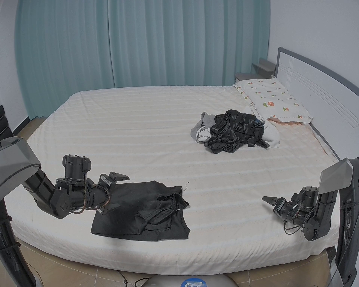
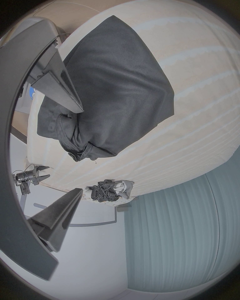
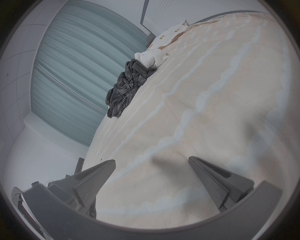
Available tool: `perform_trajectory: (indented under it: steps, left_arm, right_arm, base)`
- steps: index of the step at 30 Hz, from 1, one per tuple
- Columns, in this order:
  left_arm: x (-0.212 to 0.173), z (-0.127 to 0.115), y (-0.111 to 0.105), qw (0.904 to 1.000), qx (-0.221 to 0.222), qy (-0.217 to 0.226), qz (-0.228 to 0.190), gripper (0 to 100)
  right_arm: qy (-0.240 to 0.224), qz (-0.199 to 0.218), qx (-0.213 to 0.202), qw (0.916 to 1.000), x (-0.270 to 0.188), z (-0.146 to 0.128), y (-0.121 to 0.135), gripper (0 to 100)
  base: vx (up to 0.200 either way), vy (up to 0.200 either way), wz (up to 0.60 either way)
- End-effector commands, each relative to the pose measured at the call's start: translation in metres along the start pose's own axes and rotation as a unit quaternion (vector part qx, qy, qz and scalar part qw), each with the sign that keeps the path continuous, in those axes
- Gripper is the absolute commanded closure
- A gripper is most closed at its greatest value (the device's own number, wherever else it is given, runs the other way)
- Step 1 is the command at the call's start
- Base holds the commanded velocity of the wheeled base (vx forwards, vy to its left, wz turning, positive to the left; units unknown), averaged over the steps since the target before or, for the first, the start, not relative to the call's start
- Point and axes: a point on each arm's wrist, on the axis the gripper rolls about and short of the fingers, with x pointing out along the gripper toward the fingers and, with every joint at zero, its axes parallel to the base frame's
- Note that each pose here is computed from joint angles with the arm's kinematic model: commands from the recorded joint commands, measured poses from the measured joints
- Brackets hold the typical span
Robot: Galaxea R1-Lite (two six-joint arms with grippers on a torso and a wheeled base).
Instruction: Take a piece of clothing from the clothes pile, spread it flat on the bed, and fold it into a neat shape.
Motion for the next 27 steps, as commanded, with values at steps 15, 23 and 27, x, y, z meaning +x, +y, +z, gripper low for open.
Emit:
perform_trajectory:
  steps: [15,23,27]
  left_arm:
    - [-0.011,0.039,0.009,0.9992,-0.029,-0.018,-0.018,0]
    - [-0.01,0.042,0.007,0.9991,-0.028,-0.019,-0.023,0]
    - [-0.008,0.043,0.008,0.9991,-0.03,-0.02,-0.021,0]
  right_arm:
    - [-0.002,0.035,-0.01,0.9993,-0.007,-0.012,0.044,0]
    - [0.008,0.043,-0.027,0.9987,-0.002,-0.032,0.063,0]
    - [0.025,0.054,-0.037,0.9975,-0.001,-0.046,0.075,0]
  base:
    - [0.0,0.2,0.0]
    - [0.0,0.2,0.0]
    - [0.0,0.2,0.0]
